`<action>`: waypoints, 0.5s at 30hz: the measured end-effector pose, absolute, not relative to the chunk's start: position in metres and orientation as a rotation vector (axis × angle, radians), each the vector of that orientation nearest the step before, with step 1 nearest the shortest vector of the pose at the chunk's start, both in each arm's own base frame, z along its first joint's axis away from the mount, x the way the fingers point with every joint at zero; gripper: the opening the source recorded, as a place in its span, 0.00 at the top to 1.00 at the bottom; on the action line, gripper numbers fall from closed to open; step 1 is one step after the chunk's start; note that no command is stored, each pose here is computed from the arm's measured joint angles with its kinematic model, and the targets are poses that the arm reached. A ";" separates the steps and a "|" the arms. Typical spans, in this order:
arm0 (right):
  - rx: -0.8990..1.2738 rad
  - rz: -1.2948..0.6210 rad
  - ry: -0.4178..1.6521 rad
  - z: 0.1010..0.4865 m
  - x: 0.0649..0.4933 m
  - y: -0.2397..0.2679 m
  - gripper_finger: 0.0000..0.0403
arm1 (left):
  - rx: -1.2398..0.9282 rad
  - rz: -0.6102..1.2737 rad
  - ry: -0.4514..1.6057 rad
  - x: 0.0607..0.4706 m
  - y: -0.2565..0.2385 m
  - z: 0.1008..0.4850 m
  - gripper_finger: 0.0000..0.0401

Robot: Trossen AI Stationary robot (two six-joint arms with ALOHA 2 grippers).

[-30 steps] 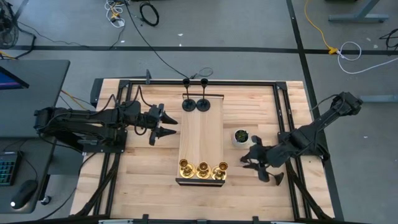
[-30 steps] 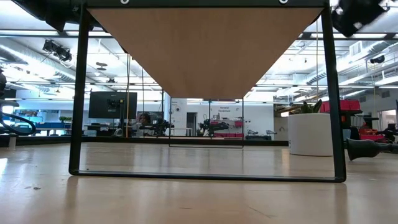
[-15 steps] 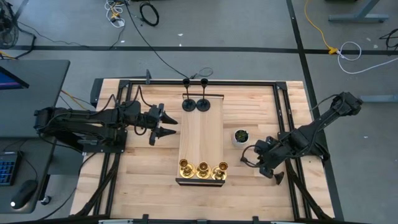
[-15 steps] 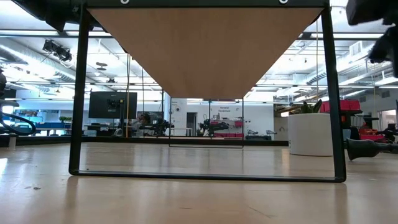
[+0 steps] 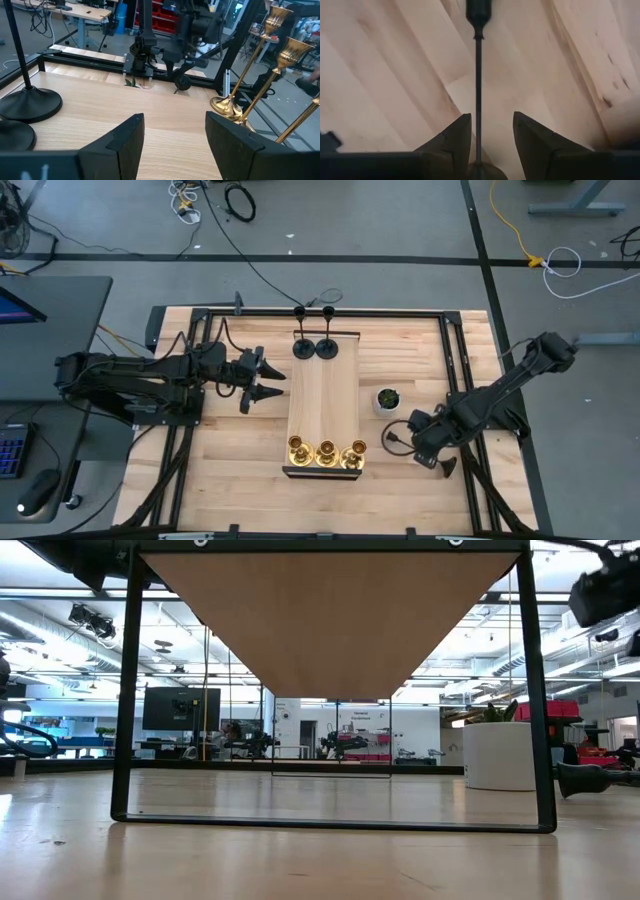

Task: Pick & Place candle stick holders
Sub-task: Put the black candle holder on the shelf aligned with the other black candle holders

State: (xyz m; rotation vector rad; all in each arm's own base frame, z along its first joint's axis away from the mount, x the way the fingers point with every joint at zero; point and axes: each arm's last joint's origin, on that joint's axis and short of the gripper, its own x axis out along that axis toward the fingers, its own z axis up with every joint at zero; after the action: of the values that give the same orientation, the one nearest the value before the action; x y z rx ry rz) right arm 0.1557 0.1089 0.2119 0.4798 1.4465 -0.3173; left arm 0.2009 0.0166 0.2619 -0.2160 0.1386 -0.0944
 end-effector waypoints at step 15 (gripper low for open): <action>0.456 -0.365 1.528 0.183 0.174 0.123 0.64 | -0.208 -0.095 0.138 0.201 0.017 0.262 0.47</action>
State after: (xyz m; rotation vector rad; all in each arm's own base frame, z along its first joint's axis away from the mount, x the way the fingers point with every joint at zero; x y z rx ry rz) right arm 0.1735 0.1226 0.1831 0.4560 1.5278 -0.3647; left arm 0.2009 0.0166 0.2619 -0.2083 0.1378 -0.0949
